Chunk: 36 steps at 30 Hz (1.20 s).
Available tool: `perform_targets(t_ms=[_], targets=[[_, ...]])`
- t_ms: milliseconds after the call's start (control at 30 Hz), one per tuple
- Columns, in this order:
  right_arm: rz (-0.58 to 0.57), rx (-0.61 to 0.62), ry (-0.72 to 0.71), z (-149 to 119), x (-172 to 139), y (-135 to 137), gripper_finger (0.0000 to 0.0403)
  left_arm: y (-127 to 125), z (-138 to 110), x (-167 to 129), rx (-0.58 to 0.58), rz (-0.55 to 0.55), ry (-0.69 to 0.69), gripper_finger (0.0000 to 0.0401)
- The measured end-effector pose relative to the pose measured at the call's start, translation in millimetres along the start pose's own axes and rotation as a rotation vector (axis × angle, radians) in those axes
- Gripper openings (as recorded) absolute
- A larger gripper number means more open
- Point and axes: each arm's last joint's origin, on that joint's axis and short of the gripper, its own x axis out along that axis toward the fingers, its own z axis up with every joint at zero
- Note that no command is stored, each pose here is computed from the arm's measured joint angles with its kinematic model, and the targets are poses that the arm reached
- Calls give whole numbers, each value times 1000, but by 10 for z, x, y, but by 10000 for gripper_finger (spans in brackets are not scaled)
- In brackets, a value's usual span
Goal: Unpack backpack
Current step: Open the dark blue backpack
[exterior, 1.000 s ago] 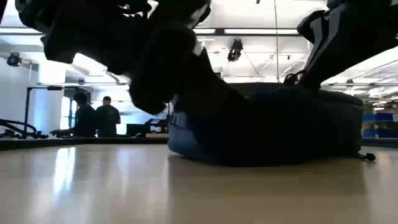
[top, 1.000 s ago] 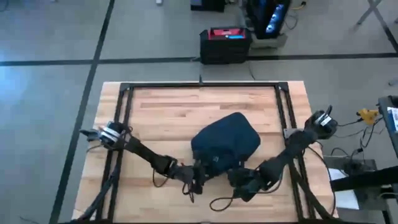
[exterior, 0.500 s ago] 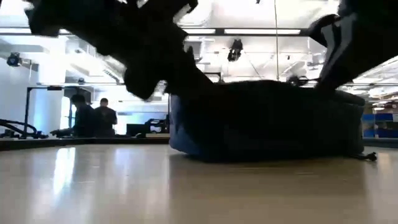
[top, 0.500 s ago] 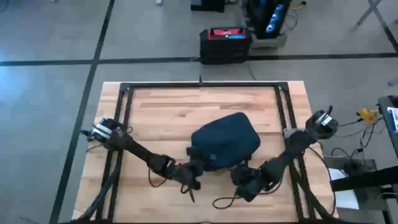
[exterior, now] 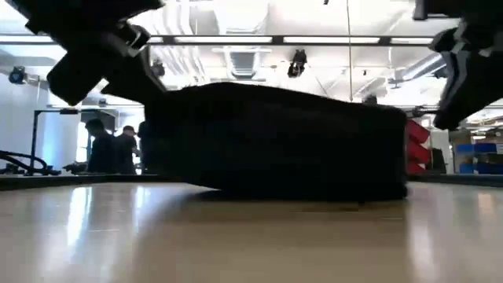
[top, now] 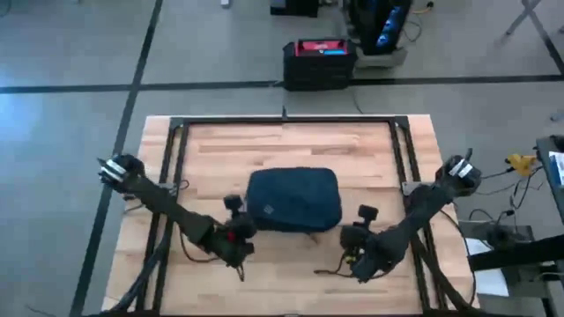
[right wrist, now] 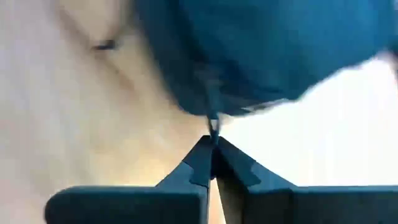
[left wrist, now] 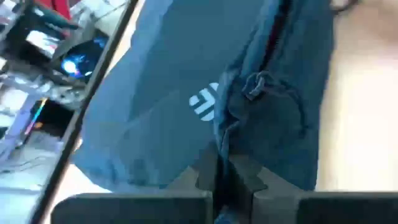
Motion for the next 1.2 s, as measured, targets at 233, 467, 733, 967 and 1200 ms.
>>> perform_targets(t_ms=[233, 467, 733, 967, 1200], targets=[[254, -86, -384, 351, 89, 217, 0, 409, 57, -207, 59, -150, 55, 64], [251, -86, -429, 410, 154, 171, 0, 582, 167, -365, -27, -170, -18, 117], [246, -85, -431, 411, 161, 167, 0, 581, 174, -368, -37, -181, -24, 131], [191, -51, -411, 422, 279, 64, 0, -541, 759, 190, 45, -430, -489, 214], [178, -54, -377, 378, 333, 64, 0, -226, 1024, -55, -74, -441, -566, 211]])
